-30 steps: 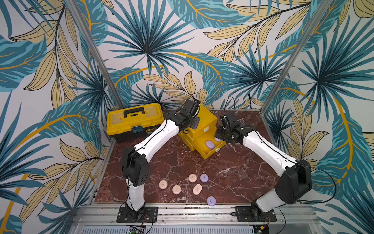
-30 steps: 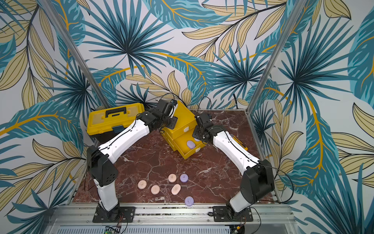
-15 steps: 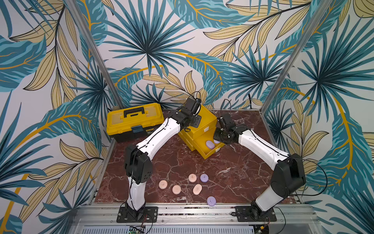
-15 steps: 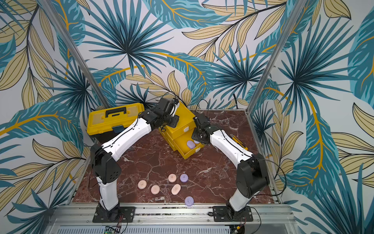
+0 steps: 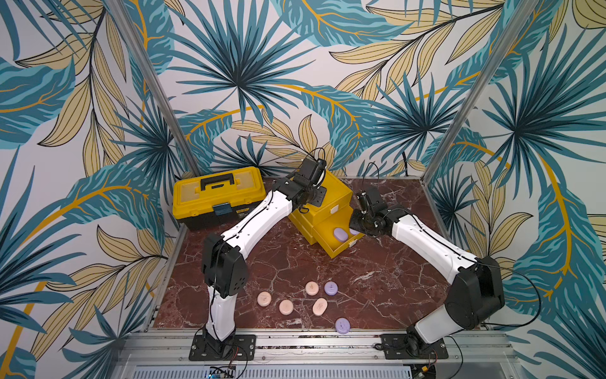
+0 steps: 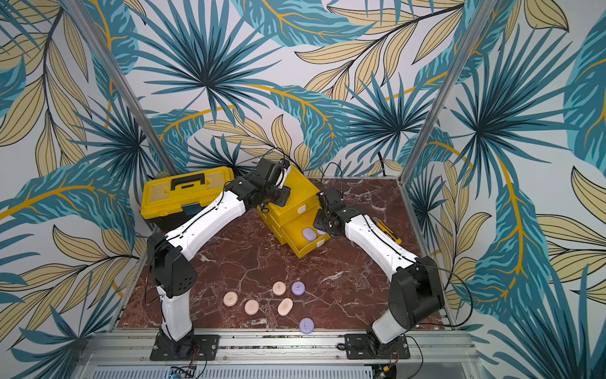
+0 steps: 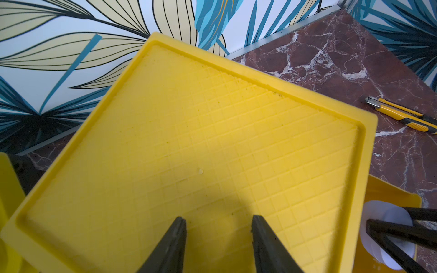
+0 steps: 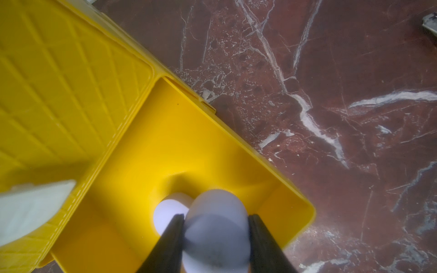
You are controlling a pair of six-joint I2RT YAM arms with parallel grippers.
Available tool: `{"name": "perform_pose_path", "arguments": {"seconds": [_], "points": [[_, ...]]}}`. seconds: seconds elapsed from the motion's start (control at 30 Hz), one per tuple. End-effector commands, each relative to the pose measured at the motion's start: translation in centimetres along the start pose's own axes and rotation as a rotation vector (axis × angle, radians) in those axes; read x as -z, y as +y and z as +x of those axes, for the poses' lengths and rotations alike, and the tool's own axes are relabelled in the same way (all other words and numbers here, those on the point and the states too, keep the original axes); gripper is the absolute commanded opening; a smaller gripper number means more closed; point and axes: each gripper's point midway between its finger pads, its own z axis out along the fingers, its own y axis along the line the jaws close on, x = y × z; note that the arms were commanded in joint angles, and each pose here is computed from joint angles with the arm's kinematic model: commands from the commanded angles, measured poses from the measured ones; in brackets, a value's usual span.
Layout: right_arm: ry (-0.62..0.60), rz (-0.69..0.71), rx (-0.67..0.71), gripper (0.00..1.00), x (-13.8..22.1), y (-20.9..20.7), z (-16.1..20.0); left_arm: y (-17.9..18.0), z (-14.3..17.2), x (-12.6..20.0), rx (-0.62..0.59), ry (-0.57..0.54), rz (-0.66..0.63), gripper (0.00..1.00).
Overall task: Put the bluetooth earphones in the drawer according to color
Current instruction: Place the bluetooth earphone in the drawer.
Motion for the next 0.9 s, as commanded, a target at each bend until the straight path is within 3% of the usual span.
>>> {"name": "perform_pose_path", "arguments": {"seconds": [0.0,0.43,0.87], "points": [[0.018,0.036,0.023,0.26,-0.9,-0.3,-0.2,0.0,-0.6,0.3,-0.004,-0.005,0.01,0.49],[0.043,0.082,0.033,0.27,-3.9,-0.1,-0.9,0.1,-0.7,0.9,-0.007,-0.016,0.013,0.49],[0.062,0.101,0.031,0.38,-5.1,-0.7,-1.0,0.0,-0.9,1.3,-0.004,-0.023,0.018,0.49]]}}
